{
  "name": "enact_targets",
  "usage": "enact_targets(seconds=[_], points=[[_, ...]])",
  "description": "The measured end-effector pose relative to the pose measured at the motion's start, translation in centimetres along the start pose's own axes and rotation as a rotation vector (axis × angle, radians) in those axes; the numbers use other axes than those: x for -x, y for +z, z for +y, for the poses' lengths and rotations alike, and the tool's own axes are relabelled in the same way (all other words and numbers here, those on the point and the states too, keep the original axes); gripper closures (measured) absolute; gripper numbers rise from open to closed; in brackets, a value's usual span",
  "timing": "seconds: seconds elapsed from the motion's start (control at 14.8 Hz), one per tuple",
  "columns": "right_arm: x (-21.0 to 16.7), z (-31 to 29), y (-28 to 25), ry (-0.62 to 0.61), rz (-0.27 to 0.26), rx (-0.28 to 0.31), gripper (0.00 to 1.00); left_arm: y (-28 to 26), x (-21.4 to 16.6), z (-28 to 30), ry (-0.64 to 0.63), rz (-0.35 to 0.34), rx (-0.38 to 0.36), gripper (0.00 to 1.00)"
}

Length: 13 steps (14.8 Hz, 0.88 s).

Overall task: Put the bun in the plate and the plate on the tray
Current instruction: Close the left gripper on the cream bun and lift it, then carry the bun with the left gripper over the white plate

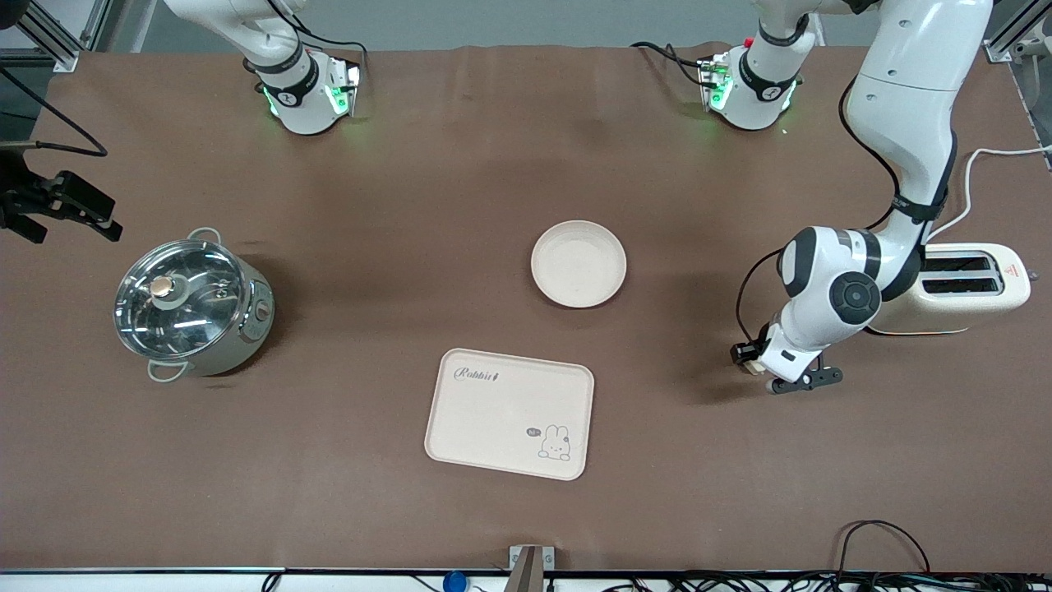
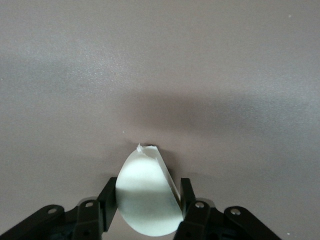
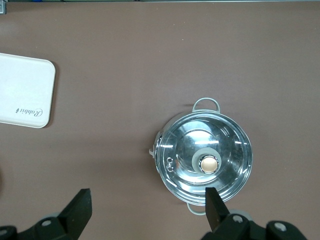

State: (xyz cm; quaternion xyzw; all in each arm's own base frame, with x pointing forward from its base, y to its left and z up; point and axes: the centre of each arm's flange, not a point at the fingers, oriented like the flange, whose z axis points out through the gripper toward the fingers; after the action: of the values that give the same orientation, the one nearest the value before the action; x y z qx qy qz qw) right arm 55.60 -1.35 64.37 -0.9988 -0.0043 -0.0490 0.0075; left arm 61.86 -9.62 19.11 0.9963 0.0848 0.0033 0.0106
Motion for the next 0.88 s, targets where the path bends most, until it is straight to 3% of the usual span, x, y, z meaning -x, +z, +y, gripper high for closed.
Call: enact_targets(seconds=[0.67,0.88], points=[[0.1,0.0,0.1,0.000,-0.006,0.000,0.00,-0.7,0.4,3.1,-0.041,0.017,0.009,0.48],[0.1,0.0,0.1,0.000,-0.006,0.000,0.00,-2.0,0.5,5.8,-0.069,-0.015,-0.005,0.48]])
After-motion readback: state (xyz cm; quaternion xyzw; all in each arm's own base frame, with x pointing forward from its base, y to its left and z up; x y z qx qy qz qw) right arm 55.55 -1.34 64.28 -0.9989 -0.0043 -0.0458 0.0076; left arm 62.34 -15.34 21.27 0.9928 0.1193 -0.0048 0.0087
